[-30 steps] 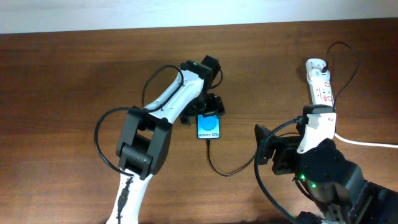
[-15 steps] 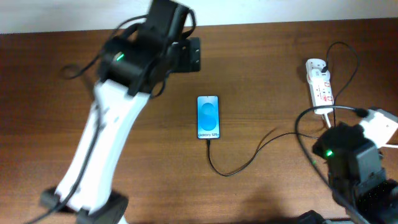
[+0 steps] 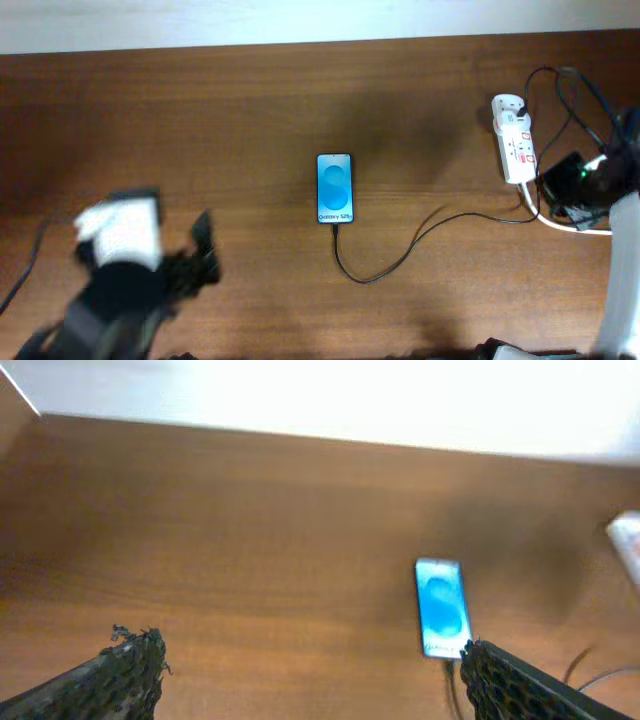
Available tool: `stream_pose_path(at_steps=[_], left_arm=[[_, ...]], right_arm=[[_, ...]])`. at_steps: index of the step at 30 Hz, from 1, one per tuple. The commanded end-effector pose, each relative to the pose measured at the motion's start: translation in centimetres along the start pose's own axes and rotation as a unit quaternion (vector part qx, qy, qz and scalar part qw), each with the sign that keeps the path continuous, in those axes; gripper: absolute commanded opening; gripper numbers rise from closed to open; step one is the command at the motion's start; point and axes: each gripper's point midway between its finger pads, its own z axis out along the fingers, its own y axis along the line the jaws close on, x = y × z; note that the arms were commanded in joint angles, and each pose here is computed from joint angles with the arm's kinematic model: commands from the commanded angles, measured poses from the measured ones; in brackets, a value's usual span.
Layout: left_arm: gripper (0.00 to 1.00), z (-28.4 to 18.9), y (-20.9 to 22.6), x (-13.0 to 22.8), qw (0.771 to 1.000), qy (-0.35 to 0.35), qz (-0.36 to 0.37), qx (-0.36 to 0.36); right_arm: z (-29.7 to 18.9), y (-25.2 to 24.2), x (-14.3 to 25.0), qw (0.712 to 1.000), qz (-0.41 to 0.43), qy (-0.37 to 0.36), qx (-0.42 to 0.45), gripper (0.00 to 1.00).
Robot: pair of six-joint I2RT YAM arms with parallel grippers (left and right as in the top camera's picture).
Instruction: Plug charger to phone and switch on socket
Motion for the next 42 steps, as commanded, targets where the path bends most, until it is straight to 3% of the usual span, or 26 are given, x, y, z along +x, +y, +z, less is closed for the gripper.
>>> stream_pose_path(at_steps=[1,4,8,13,17,20,22,30,34,37,42], left_arm=[[0.99,-2.2,2.9,1.0,0.999,-0.041,-0.029,-0.006],[0.99,-2.9,4.3,2.8,1.000,-0.019,-0.014,-0.017],[0.99,-3.1,5.9,5.7,0.998,0.037,0.028,-0.046],[0.99,-3.9,7.9,8.7,0.990,0.095,0.070,-0.075],[0.99,-4.3,8.6,8.8,0.991,0.089,0.056,-0.084],[0.99,-5.1,10.5,9.1,0.984,0.088,0.002,-0.154],[0.99,-6.2,11.8,9.5,0.978,0.076,-0.036,-0.192],[0.99,-12.2,14.5,12.4,0.971,-0.056,-0.129,-0.194],[0.99,-14.3,15.1,14.0,0.959,-0.106,-0.163,-0.205],[0.99,-14.8,15.1,14.3,0.955,-0.113,-0.171,-0.217],[0.99,-14.8,15.1,14.3,0.954,-0.113,-0.172,-0.219]], right_arm=[[1.2,2.2,-0.4,0.998,-0.009,0.037,-0.055,0.04],[1.7,2.9,-2.4,0.998,-0.017,0.002,-0.064,0.04],[1.5,0.7,-5.8,0.996,0.022,-0.084,0.007,0.04],[1.2,1.1,-7.0,0.994,0.029,-0.106,-0.004,0.04],[0.0,0.0,-8.9,0.992,0.055,-0.116,0.002,0.04],[0.3,-0.5,-10.3,0.993,0.068,-0.093,0.020,0.04],[1.5,-0.6,-10.7,0.995,0.074,-0.058,0.041,0.04],[6.9,0.8,-11.7,0.995,0.084,0.041,0.041,0.04],[8.0,3.0,-11.9,0.996,0.080,0.028,0.026,0.04],[8.7,5.6,-11.9,0.998,0.063,0.008,0.011,0.04],[8.8,6.4,-13.0,0.994,0.105,-0.018,0.001,0.04]])
